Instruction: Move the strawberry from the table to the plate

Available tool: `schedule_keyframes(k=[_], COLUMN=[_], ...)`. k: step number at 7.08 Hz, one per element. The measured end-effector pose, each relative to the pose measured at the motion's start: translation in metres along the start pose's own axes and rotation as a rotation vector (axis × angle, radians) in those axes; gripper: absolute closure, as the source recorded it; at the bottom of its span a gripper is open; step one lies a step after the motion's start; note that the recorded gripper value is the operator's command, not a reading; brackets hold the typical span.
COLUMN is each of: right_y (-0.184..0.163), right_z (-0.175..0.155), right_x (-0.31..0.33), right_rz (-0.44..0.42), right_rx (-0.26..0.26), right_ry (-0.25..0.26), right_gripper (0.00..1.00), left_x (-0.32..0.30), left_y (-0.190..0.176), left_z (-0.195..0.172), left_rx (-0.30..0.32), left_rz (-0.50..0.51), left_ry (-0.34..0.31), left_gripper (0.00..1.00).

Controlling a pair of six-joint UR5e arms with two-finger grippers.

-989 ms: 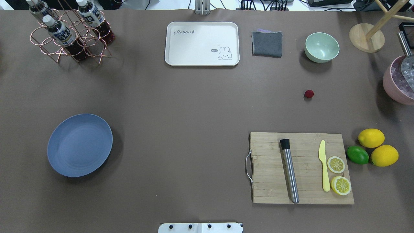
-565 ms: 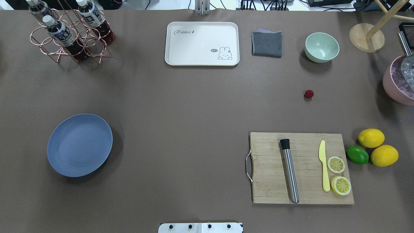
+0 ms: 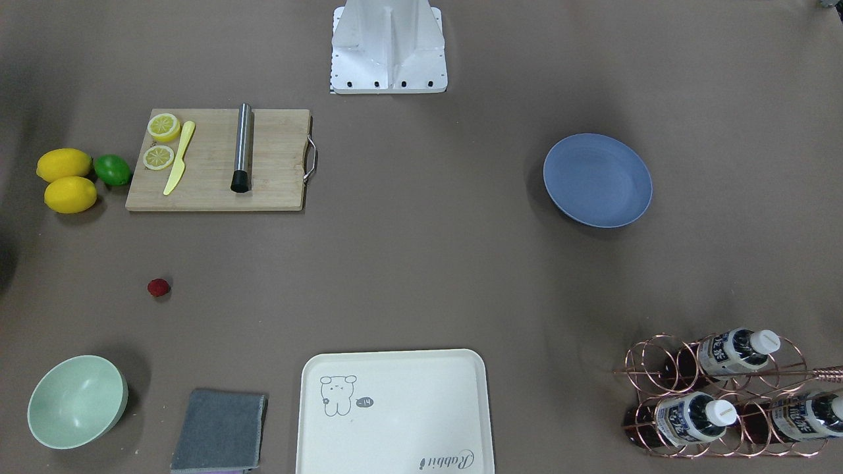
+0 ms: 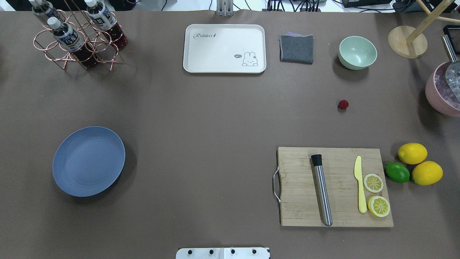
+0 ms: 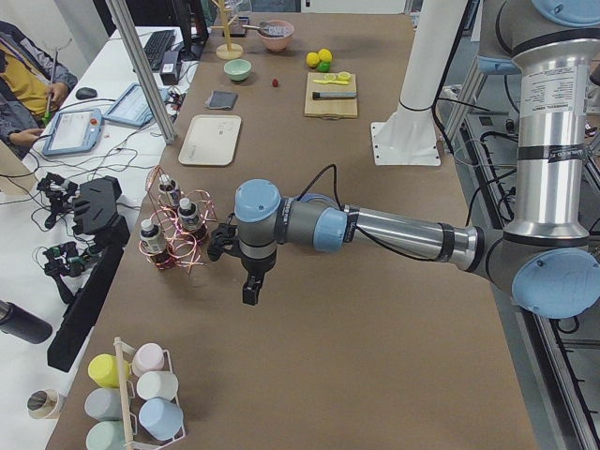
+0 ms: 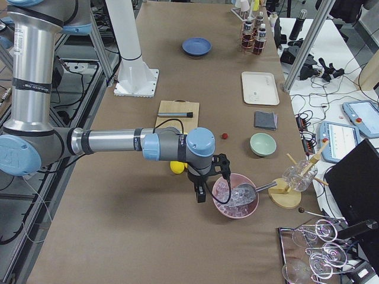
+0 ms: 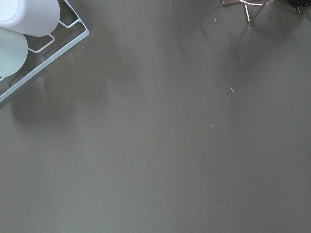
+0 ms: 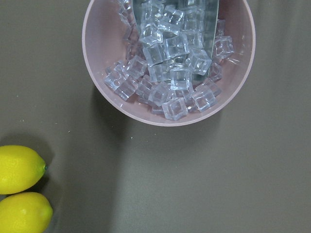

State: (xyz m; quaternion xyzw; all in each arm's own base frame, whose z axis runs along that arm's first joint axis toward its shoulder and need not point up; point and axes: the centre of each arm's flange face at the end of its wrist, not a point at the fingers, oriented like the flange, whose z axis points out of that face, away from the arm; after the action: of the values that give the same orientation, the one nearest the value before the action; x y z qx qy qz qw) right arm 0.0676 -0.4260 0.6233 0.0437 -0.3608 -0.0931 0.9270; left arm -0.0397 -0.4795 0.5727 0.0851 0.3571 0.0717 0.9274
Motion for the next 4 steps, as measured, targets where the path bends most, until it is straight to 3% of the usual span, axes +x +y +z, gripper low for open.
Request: schedule_keyframes(k=[4], right_y=[-0.0005], right_z=[0.0010], right_x=[-0.0011], right_rz=[-0.003], right_rx=[-0.002], right_ry=[-0.001], right_gripper=[0.00], left_x=[0.0030], left_y=[-0.0008], left_z=[0.0014], left_rx=[-0.003], left_rz=[-0.018], left_ry=[0.006], left_gripper=[0.02])
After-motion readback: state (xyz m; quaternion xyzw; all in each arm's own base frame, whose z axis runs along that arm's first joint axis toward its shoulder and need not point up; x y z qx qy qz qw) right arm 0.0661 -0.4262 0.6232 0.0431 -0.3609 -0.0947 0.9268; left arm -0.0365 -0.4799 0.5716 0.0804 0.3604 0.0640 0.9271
